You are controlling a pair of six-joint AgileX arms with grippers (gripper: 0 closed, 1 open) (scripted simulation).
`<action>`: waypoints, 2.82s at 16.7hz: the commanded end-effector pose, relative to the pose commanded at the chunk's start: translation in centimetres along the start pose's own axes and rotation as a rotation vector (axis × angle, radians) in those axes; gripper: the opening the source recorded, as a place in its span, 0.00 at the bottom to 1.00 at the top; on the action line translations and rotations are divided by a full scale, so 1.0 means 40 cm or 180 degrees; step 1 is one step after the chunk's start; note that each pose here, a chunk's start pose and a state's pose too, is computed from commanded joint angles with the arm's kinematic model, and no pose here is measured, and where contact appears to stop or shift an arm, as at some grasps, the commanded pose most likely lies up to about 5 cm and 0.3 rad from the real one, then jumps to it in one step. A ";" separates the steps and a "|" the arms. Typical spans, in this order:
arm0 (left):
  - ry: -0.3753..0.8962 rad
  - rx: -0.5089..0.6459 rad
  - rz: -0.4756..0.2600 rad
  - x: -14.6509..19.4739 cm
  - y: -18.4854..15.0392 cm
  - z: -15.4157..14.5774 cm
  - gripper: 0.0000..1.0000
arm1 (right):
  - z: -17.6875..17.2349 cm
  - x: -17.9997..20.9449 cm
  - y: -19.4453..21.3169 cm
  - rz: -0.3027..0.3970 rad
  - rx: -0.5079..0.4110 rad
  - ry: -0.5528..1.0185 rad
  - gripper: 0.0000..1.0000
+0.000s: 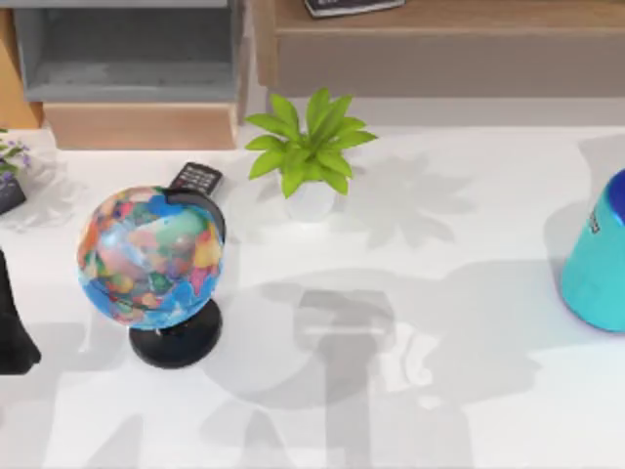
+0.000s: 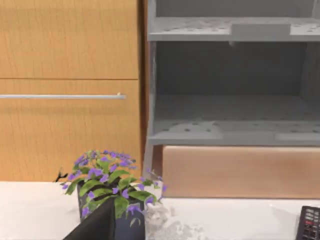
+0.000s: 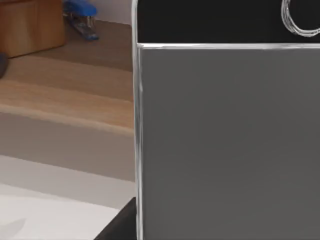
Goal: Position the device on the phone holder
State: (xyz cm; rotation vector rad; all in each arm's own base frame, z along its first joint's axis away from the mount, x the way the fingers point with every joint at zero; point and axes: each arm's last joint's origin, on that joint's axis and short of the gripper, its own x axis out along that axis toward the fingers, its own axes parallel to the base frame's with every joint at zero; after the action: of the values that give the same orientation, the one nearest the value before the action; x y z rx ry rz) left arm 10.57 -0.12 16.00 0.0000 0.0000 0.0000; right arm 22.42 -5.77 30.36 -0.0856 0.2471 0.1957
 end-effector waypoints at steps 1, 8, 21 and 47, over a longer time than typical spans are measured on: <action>0.0000 0.0000 0.0000 0.000 0.000 0.000 1.00 | -0.027 -0.008 -0.018 -0.0097 0.0016 0.0050 0.00; 0.0000 0.0000 0.0000 0.000 0.000 0.000 1.00 | -0.207 -0.050 -0.092 -0.0537 0.0288 0.0505 0.00; 0.0000 0.0000 0.0000 0.000 0.000 0.000 1.00 | -0.243 -0.050 -0.105 -0.0599 0.0473 0.0598 0.00; 0.0000 0.0000 0.0000 0.000 0.000 0.000 1.00 | -0.275 0.061 -0.121 -0.0608 0.0377 0.0619 0.83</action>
State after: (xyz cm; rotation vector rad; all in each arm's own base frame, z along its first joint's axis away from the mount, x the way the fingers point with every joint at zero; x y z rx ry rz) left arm 10.57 -0.12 16.00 0.0000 0.0000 0.0000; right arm 23.12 -11.25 19.41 -0.0103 0.4415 -0.0181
